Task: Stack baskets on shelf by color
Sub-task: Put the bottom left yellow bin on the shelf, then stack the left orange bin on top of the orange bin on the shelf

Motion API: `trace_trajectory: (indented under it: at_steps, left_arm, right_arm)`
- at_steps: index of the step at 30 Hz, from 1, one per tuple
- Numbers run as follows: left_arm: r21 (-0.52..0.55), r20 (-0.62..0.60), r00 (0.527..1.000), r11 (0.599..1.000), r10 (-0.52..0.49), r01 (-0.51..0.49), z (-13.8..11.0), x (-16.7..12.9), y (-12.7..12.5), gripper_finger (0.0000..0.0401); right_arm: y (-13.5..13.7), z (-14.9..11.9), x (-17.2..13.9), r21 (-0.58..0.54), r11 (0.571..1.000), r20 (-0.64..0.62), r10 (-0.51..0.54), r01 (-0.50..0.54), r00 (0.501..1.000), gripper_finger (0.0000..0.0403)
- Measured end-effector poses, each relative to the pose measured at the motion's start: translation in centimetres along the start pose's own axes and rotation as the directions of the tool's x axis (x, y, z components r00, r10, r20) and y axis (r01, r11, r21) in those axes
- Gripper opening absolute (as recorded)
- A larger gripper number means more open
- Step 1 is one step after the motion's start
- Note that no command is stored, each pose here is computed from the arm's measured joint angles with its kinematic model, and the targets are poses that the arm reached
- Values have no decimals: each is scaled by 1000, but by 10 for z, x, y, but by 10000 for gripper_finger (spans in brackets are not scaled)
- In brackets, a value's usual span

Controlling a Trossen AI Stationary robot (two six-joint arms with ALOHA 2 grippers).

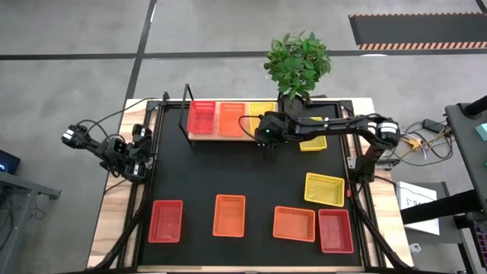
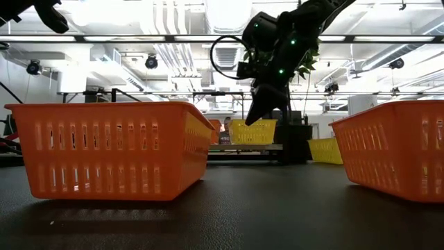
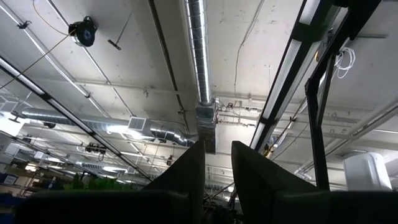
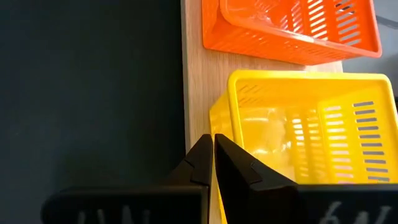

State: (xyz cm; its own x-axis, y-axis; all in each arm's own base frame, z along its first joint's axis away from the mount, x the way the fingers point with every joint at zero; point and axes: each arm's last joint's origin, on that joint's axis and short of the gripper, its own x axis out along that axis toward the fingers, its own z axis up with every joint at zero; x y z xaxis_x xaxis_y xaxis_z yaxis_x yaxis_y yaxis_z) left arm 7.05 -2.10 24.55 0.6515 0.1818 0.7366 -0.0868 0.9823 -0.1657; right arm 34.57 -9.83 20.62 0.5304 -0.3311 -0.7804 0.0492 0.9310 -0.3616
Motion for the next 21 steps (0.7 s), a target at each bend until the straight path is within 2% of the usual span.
trace_trajectory:
  at_steps: [15, 21]
  left_arm:
    - [0, 0, 1000, 1000, 0, 0, 0, 0, 0, 63]
    - [11, -21, 1000, 1000, -8, 8, -2, 0, -1, 63]
  right_arm:
    - [-1, 8, 1, 6, 1000, 42, -15, 14, 999, 9]
    - [9, 19, -21, 26, 1000, 94, 0, -2, 996, 9]
